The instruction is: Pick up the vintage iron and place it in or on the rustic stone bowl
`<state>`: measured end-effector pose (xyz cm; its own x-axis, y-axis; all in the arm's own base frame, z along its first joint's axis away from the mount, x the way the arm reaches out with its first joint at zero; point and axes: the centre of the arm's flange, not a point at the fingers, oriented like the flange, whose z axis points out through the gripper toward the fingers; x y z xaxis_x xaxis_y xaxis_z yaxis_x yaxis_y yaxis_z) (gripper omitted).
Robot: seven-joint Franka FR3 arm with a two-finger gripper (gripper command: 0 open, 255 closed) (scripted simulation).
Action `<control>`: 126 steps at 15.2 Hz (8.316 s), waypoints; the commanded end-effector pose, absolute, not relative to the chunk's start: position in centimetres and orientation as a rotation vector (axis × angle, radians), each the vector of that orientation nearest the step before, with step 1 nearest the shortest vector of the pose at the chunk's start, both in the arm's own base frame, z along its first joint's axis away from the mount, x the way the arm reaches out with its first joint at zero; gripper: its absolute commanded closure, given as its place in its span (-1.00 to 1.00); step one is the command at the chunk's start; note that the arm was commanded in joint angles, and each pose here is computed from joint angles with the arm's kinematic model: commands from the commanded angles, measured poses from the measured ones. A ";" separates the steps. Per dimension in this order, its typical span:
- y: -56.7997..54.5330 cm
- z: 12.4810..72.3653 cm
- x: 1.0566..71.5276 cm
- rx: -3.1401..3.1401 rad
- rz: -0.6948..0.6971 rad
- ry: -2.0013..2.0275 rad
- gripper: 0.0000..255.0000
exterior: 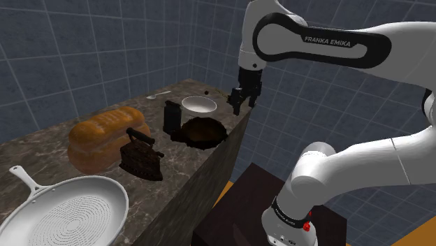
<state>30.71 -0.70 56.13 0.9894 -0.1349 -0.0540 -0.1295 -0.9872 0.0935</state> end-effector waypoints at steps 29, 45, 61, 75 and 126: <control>30.1 50.0 42.7 3.051 0.063 -0.072 -1.00; 29.8 47.0 42.8 3.051 0.063 -0.072 1.00; 29.8 51.8 42.8 3.051 0.063 -0.072 1.00; 29.8 59.2 42.8 3.051 0.063 -0.072 1.00; 5.6 57.1 38.8 3.051 0.063 -0.072 1.00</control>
<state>38.90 5.55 57.59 0.9981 -0.0451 0.0417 -0.0486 -0.9949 0.0883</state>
